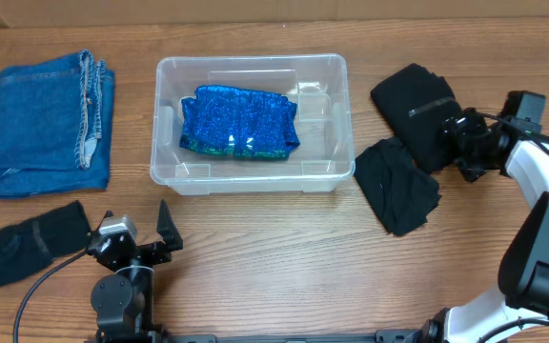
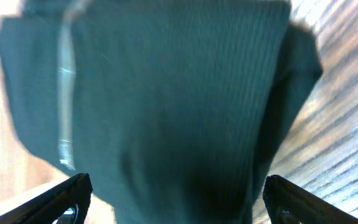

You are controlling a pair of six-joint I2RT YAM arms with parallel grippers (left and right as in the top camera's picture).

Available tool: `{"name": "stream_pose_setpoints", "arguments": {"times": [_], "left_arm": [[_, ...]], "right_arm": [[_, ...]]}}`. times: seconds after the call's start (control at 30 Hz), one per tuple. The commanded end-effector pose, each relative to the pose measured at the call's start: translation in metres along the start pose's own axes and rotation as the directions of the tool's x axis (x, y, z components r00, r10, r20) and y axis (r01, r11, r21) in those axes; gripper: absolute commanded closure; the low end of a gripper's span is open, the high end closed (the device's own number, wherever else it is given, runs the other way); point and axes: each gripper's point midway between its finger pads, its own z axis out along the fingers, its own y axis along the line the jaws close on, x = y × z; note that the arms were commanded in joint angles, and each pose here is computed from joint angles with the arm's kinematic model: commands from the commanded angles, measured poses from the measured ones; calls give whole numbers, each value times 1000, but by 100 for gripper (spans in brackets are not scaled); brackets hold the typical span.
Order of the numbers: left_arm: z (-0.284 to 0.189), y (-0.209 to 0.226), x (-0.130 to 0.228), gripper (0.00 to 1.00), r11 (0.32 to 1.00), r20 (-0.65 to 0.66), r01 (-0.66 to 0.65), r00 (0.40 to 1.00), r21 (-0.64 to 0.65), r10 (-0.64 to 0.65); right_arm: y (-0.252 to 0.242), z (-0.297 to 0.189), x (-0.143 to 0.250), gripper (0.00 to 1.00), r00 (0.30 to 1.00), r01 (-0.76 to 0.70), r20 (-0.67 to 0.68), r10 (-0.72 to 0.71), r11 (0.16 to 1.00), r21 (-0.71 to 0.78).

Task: Pack container
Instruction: 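Move the right gripper to the upper black garment and grasp it, then lift the black garment and carry it into the container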

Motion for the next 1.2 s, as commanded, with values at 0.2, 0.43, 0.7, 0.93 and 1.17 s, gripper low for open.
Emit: {"name": "stream_pose_setpoints", "arguments": {"times": [0.2,0.43,0.7,0.93,1.17], "left_arm": [[-1,4,-2,0,1000,13,-15,1000,-21,15],[-1,4,-2,0,1000,13,-15,1000,-21,15],[-1,4,-2,0,1000,13,-15,1000,-21,15],[-1,4,-2,0,1000,13,-15,1000,-21,15],[-1,4,-2,0,1000,13,-15,1000,-21,15]], "right_arm": [[-26,15,-6,16,999,-22,42,18,994,111],[-41,40,2,23,999,-35,-7,36,989,145],[-39,47,4,64,999,36,-28,-32,991,132],[5,30,10,96,990,103,-93,-108,993,-56],[53,-34,-4,96,969,240,-32,-246,961,-138]]}}
